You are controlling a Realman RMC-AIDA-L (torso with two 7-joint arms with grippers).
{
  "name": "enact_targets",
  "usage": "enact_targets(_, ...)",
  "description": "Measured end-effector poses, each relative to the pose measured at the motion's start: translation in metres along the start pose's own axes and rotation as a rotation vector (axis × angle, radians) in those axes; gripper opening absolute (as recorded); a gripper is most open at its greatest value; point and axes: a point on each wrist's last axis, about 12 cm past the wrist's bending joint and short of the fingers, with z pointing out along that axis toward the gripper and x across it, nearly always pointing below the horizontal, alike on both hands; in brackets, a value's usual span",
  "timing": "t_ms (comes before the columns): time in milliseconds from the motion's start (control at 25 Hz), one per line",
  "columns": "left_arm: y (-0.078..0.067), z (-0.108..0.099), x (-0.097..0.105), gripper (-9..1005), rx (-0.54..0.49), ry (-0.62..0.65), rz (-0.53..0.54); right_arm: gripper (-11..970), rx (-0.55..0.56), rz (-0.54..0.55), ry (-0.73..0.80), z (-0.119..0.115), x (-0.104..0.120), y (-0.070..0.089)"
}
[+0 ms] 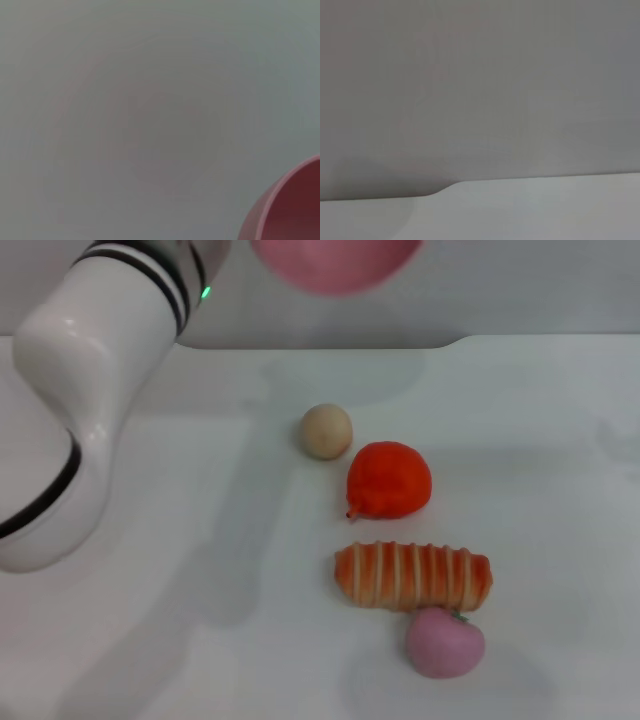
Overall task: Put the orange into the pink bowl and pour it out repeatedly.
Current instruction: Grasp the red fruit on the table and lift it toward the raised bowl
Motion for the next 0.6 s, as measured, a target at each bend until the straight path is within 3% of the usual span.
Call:
enact_targets(200, 0.008, 0.000, 0.004, 35, -0.027, 0.040, -0.065, 562, -0.006, -0.004, 0.004, 0.001, -0.001, 0.002)
enact_targets(320, 0.022, 0.000, 0.007, 35, -0.063, 0.107, -0.137, 561, -0.015, -0.012, 0.006, 0.003, -0.001, 0.006)
enact_targets(600, 0.035, 0.005, 0.012, 35, -0.037, 0.247, -0.115, 561, -0.042, -0.021, 0.016, 0.008, 0.002, 0.016)
